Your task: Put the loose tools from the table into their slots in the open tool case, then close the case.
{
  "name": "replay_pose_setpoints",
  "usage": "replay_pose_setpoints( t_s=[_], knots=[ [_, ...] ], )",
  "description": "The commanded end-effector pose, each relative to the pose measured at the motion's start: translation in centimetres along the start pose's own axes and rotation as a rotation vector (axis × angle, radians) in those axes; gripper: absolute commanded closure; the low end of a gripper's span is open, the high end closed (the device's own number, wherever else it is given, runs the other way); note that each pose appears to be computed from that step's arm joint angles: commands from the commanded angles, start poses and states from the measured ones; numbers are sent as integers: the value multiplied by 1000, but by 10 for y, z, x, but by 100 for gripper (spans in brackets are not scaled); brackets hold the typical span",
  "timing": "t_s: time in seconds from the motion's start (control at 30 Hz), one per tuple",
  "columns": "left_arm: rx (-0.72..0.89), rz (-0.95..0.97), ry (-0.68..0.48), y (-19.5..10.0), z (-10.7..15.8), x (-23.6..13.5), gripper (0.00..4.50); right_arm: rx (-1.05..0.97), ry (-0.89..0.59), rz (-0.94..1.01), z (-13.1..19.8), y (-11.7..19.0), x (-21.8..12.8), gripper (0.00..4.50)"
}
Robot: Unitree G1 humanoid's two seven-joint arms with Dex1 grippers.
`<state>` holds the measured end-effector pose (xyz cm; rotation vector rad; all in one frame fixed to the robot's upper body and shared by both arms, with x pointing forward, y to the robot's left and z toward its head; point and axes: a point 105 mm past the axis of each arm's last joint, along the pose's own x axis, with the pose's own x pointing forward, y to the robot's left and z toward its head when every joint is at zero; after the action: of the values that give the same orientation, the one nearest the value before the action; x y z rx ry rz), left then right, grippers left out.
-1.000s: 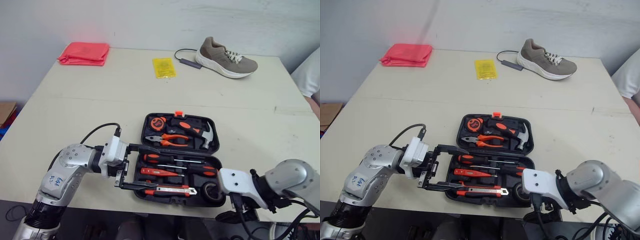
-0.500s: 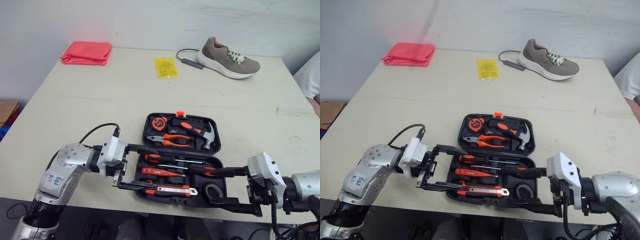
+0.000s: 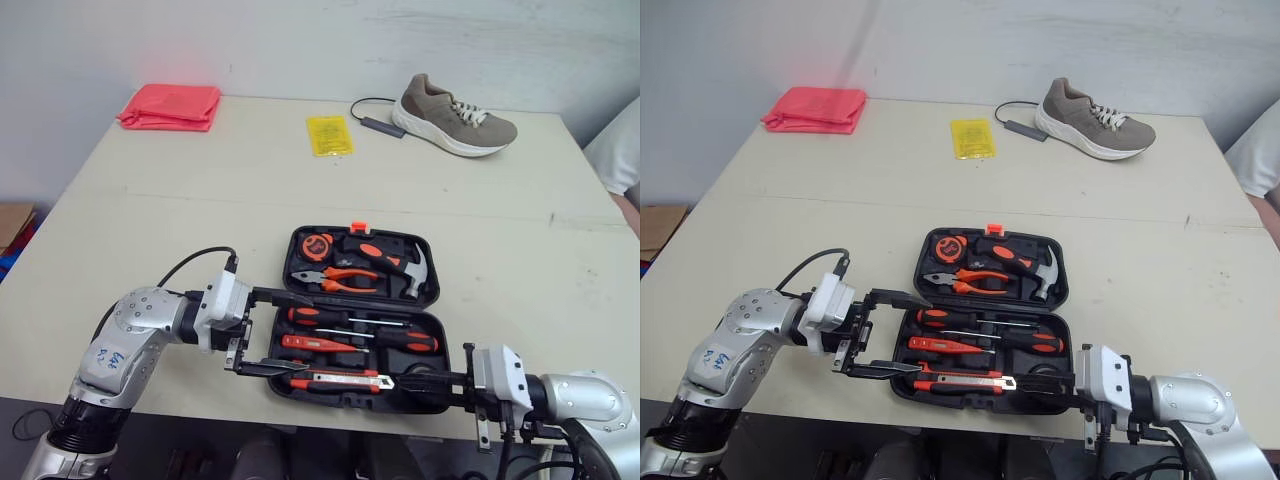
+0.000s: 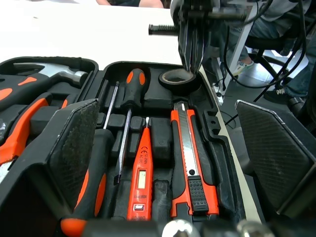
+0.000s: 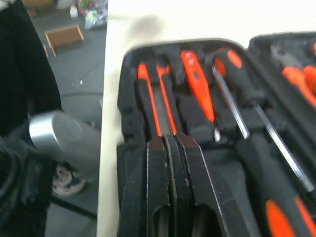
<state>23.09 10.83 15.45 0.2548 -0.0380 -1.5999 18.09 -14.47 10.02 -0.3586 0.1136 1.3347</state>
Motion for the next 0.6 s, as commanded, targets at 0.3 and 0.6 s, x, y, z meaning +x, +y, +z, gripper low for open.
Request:
replay_pose_setpoints(
  t_s=[0.3, 0.6],
  knots=[
    [26, 6, 17, -4, 3, -3, 0, 90, 51, -17, -40, 14, -6, 443],
    [32, 9, 26, -1, 2, -3, 0, 127, 38, -75, -49, 9, -5, 443]
  ],
)
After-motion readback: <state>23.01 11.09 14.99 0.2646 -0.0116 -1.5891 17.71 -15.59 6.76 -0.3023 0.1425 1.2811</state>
